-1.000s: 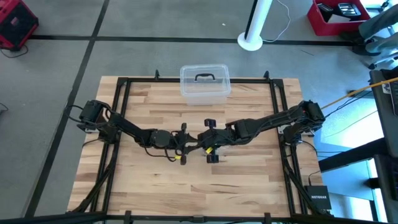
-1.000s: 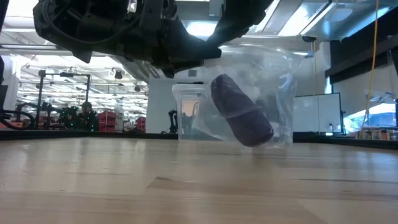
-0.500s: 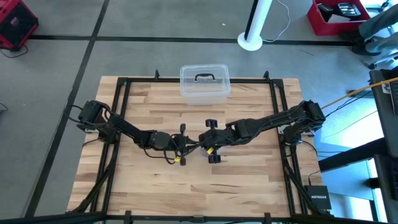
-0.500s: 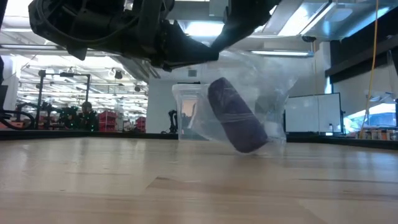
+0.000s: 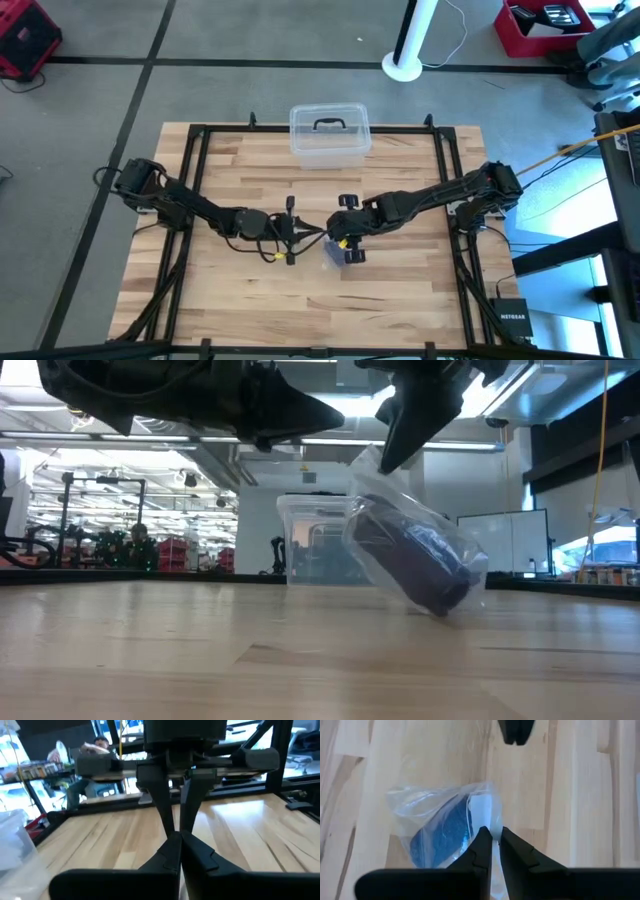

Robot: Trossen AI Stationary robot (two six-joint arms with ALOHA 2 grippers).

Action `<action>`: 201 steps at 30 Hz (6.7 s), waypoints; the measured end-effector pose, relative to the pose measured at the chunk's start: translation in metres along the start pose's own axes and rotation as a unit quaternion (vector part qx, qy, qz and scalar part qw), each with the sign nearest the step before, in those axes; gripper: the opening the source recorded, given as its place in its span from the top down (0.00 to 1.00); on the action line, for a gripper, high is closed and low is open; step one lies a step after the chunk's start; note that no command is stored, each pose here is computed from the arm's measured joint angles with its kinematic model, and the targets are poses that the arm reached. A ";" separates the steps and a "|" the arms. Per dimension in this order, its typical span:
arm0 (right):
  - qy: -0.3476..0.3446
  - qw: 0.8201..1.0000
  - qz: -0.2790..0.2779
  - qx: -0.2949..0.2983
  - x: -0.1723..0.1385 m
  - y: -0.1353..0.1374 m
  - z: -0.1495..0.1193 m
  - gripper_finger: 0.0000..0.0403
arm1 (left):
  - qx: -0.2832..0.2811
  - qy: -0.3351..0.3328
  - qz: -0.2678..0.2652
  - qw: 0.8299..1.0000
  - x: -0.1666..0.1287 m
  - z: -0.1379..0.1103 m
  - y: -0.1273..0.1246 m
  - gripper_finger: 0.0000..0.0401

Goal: Roll bandage
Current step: Close the transparent zip bag

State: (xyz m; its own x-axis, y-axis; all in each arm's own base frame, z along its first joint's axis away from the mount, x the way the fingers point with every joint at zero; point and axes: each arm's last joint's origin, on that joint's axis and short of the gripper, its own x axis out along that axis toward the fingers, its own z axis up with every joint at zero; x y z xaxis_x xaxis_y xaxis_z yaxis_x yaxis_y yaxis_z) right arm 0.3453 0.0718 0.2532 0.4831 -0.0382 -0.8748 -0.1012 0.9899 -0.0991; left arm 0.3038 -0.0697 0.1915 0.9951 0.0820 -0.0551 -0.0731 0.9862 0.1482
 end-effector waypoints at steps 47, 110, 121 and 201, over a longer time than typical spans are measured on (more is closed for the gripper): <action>-0.033 0.999 -0.024 0.014 -0.001 -0.002 0.006 0.92 | -0.007 0.060 0.055 0.997 0.023 -0.001 0.007 1.00; -0.524 0.851 -0.038 -0.022 0.019 0.002 -0.100 0.67 | -0.049 0.000 0.082 0.995 0.032 0.028 -0.021 1.00; -0.519 0.853 -0.048 -0.038 0.020 0.002 -0.100 0.90 | -0.060 -0.017 0.080 0.995 0.032 0.031 -0.020 1.00; -0.453 0.888 -0.052 -0.057 0.059 0.011 -0.102 0.98 | -0.029 -0.023 0.046 0.998 0.033 0.037 -0.022 1.00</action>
State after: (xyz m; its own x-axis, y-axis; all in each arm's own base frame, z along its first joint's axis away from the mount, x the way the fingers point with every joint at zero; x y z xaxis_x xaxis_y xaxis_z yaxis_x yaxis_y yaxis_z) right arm 0.2837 0.0661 0.1525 0.9914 0.0469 -0.1225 -0.0765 0.9654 -0.2492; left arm 0.3407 -0.0935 0.2229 0.9858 0.1680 0.0012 -0.1674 0.9814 0.0937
